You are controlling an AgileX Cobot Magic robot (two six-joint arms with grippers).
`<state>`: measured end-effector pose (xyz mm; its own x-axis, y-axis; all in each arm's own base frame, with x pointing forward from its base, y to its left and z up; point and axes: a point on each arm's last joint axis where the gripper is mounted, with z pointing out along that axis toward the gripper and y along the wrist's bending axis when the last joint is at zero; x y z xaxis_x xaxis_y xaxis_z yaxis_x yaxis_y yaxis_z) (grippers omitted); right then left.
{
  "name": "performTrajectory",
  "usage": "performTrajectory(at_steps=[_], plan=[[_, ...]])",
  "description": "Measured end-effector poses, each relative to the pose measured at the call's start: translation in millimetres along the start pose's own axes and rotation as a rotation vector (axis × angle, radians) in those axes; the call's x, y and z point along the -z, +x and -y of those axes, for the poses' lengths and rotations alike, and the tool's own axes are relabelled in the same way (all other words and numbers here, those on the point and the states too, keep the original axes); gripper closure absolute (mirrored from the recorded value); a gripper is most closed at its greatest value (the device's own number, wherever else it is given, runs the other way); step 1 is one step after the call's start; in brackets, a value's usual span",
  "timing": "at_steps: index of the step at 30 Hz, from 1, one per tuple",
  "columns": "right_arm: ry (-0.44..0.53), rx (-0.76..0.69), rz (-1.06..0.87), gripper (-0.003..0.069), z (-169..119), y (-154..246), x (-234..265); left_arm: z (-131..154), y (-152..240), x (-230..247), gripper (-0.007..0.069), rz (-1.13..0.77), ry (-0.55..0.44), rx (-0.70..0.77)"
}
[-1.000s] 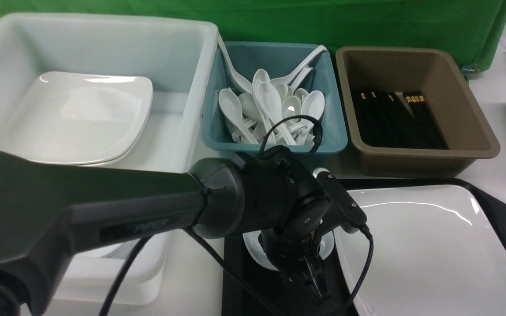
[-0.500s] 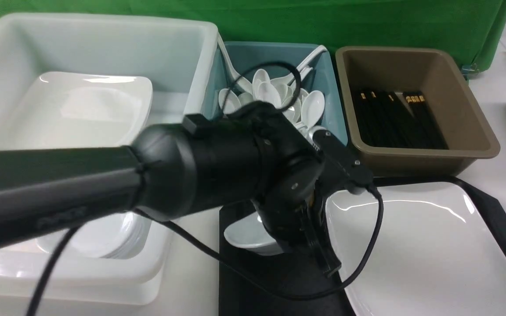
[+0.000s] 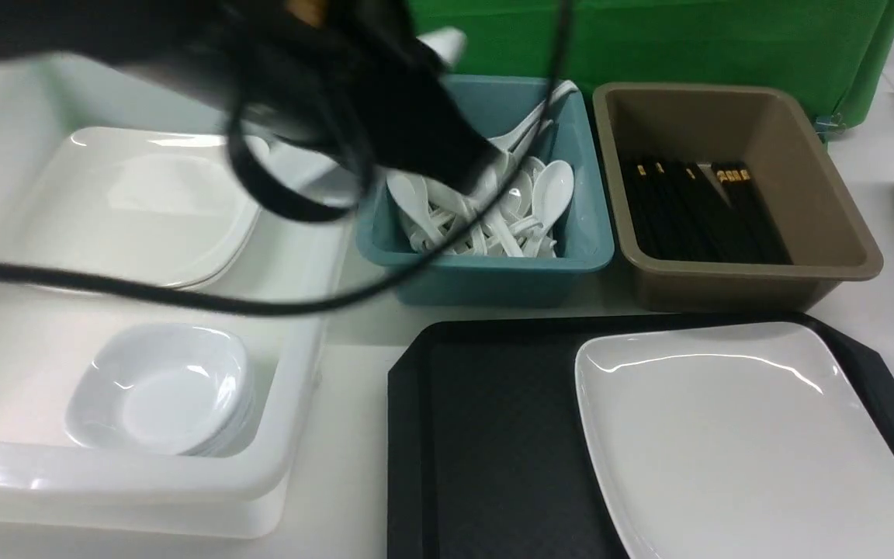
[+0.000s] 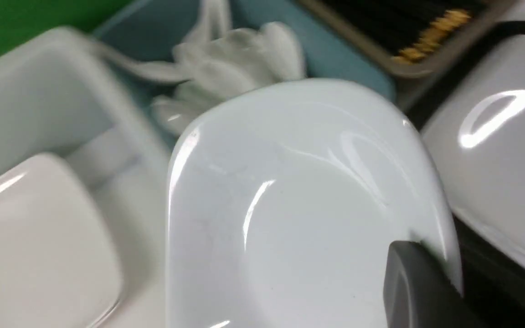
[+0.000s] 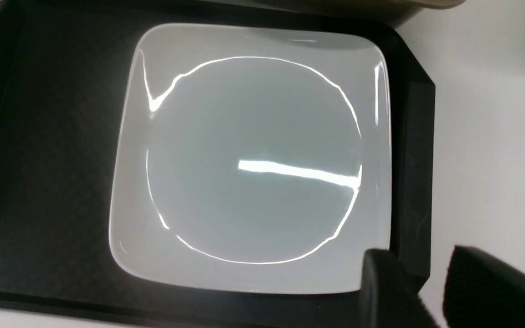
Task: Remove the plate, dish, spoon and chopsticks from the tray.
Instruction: Use the left arm to put the small plate into the large storage box on the left
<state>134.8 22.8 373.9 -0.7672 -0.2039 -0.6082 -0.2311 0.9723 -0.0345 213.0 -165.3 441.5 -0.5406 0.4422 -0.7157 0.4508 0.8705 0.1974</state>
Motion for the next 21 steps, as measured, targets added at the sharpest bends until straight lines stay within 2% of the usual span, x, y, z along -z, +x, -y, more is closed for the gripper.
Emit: performTrajectory(at_steps=[2,3,5,9,12,17,21], plan=[[0.000,0.000,0.000,0.0421,0.0,0.0,0.0,-28.5,9.2,0.7,0.0608,-0.081,-0.074,0.110],[0.000,0.000,0.000,0.0421,0.0,0.0,0.0,-31.1,10.1,0.8,0.0608,-0.089,-0.080,0.119],[0.000,0.000,0.000,0.0421,0.0,0.0,0.0,-58.7,22.7,-11.6,0.0608,-0.182,-0.116,0.237],[0.000,-0.003,0.000,0.0421,0.0,0.0,0.0,-82.7,47.8,-52.8,0.0608,-0.270,-0.117,0.350],[0.000,-0.004,0.000,0.0421,0.0,0.0,0.0,-85.5,69.9,-86.1,0.0608,-0.352,-0.099,0.358],[0.000,-0.005,0.000,0.0421,0.0,0.0,0.0,-74.8,98.9,-131.8,0.0608,-0.424,-0.052,0.342],[0.000,-0.006,0.000,0.0421,0.0,0.0,0.0,-71.3,108.2,-151.9,0.0588,-0.462,-0.039,0.329]])
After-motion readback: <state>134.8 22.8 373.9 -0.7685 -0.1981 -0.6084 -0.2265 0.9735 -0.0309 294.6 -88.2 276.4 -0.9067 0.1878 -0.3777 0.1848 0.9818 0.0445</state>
